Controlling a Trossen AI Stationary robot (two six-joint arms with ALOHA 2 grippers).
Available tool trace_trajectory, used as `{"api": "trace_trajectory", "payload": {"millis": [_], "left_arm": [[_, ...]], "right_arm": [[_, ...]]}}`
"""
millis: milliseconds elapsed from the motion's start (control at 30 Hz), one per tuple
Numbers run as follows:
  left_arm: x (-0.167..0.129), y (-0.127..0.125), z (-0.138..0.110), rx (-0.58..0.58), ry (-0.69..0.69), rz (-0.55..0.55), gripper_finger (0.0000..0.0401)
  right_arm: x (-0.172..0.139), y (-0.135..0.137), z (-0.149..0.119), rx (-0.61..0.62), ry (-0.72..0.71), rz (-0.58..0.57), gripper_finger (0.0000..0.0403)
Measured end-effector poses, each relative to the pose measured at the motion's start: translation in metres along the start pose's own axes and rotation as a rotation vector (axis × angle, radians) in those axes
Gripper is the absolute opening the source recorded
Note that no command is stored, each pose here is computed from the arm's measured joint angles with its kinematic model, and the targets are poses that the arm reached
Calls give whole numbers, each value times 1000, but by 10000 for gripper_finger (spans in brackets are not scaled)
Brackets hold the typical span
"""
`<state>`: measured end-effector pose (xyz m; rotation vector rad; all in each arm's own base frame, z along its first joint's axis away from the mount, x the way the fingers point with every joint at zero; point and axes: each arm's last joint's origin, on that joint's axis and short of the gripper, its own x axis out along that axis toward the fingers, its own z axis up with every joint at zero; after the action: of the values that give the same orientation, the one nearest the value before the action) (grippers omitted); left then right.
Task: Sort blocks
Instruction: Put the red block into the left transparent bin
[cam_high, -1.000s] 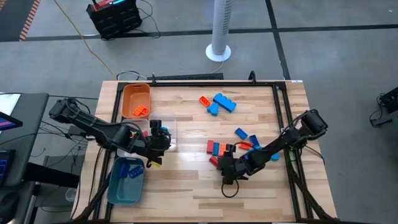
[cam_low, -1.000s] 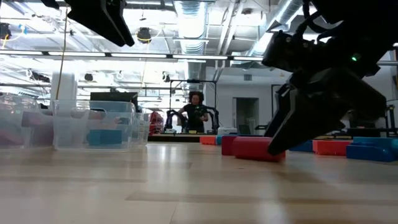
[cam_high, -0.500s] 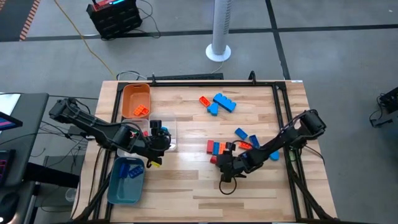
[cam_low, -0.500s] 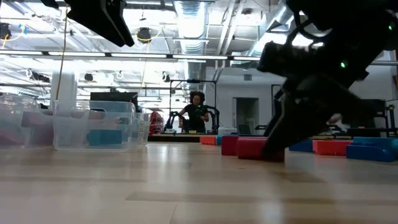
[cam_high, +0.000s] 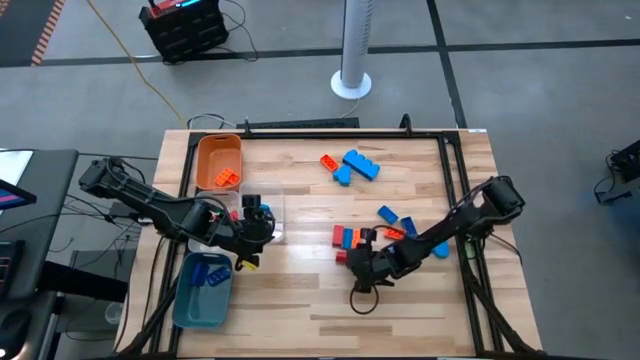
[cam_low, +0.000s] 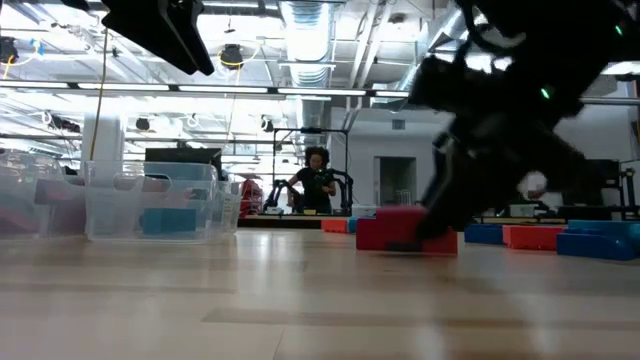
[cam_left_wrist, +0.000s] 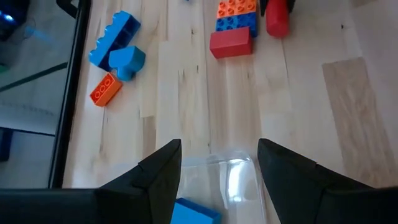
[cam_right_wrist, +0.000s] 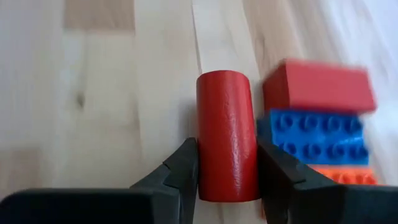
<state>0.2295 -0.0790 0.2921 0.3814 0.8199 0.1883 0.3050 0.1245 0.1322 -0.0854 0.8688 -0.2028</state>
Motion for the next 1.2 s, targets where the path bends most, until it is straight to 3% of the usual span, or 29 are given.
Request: {"api": "trace_trajectory", "payload": {"millis": [333,500,767,900,1200], "left_arm": [[19,-11,-9,213,-83,20,208],[23,-14,-5,273,-168,41,208],[24,-10,7,159,-300,44,208],[25,-9,10,122,-336,-8,208],[24,-7,14,82,-370,-5,208]], "right_arm": [[3,-22,46,-22,-119,-120,140],[5,-34,67,-11,-269,-131,140],[-1,-33,87,-100,-455,-138,141],[-3,-33,91,-119,-486,-133,141],[-15,-31,114,-160,-550,-144,141]]}}
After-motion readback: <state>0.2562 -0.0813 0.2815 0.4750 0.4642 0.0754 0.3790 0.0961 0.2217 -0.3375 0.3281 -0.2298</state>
